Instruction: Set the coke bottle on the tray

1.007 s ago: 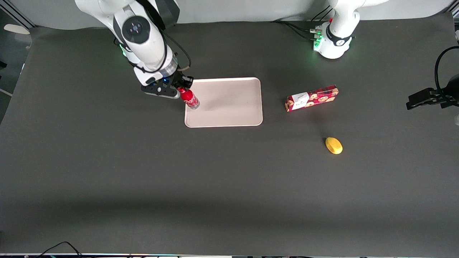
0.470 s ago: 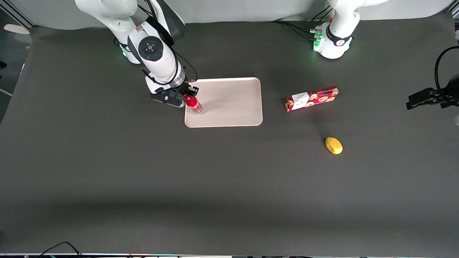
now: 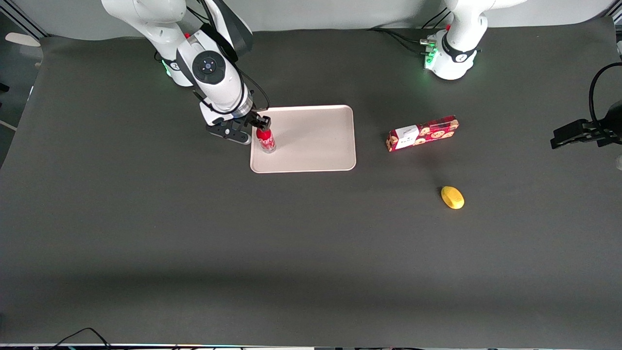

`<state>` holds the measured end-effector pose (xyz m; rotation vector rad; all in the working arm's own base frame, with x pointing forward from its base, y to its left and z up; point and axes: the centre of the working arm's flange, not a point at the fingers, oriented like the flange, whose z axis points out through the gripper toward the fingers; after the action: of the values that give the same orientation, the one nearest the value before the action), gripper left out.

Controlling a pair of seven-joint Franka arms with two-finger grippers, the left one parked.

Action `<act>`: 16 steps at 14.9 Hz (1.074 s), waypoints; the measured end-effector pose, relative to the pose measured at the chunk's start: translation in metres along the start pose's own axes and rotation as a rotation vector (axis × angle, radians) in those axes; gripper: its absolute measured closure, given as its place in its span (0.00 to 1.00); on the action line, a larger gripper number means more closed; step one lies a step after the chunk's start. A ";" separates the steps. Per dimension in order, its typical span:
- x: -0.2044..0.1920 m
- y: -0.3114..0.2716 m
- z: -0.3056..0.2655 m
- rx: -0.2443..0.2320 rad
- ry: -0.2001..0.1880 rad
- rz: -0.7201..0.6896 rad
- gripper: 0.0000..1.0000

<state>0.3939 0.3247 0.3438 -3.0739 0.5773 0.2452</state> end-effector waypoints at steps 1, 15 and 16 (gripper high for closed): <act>0.000 0.000 0.000 0.001 0.000 0.001 0.22; 0.144 0.099 -0.297 0.045 0.152 -0.150 0.00; 0.157 0.121 -0.306 0.027 0.156 -0.181 0.00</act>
<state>0.5416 0.1450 0.6251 -3.1112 0.2977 -0.0035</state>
